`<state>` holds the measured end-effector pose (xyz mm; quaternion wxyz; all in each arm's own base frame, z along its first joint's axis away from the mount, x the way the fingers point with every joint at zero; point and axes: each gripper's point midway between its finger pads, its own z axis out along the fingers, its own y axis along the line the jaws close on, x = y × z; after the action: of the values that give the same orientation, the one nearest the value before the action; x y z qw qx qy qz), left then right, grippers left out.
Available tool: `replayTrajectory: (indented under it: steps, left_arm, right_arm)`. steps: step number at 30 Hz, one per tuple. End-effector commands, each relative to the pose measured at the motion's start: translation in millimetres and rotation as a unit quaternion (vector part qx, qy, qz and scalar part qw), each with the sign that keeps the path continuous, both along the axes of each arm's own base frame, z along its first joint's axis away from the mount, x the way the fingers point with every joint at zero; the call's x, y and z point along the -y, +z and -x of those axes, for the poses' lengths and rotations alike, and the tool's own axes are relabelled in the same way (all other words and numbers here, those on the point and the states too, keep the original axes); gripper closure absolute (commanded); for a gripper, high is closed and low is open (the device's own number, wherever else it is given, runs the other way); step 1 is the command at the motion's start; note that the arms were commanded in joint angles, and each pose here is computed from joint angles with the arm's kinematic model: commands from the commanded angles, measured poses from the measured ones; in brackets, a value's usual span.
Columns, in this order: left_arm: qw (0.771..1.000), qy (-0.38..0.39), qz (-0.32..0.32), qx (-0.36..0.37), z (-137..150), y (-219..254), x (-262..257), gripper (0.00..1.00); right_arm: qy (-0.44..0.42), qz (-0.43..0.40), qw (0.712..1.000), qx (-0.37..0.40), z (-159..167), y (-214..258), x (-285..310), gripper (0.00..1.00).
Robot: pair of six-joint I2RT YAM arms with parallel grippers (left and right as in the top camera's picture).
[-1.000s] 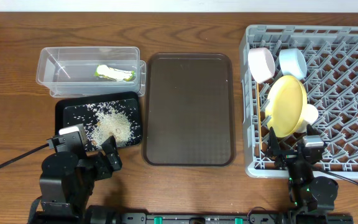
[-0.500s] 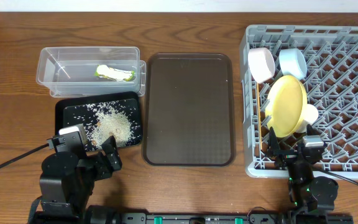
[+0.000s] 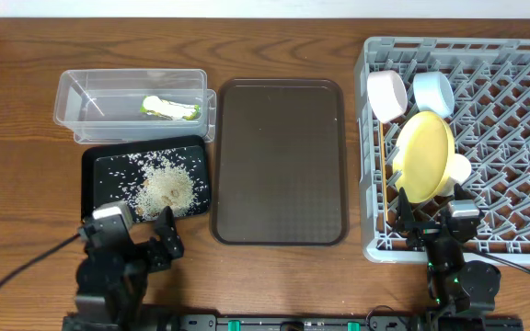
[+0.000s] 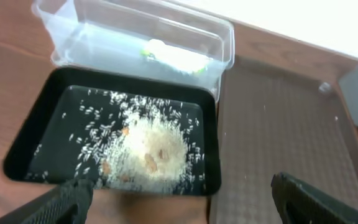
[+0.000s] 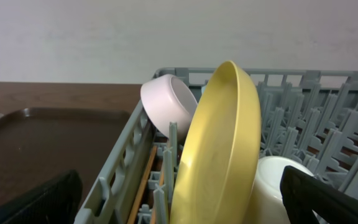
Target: Sort waste into correct bins and load items into the dishwasher rack
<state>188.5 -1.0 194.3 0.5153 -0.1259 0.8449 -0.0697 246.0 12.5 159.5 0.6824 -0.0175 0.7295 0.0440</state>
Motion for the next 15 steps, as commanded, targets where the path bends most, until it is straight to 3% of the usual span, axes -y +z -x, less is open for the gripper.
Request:
replayTrajectory:
  steps: [1,8,15]
  left_arm:
    - [0.999,0.008,-0.004,0.034,-6.7,-18.1,-2.8,0.05]
    - [0.990,0.006,-0.002,0.139,-37.8,-24.1,-0.4,0.05]
    - [0.973,-0.007,-0.048,0.227,-56.6,-19.1,1.2,0.05]
  right_arm:
    - [0.013,0.005,1.000,0.000,0.6,-0.6,-5.5,0.01]
    - [0.013,0.005,1.000,0.000,0.6,-0.6,-5.5,0.01]
    - [0.013,0.005,1.000,0.000,0.6,-0.6,-5.5,0.01]
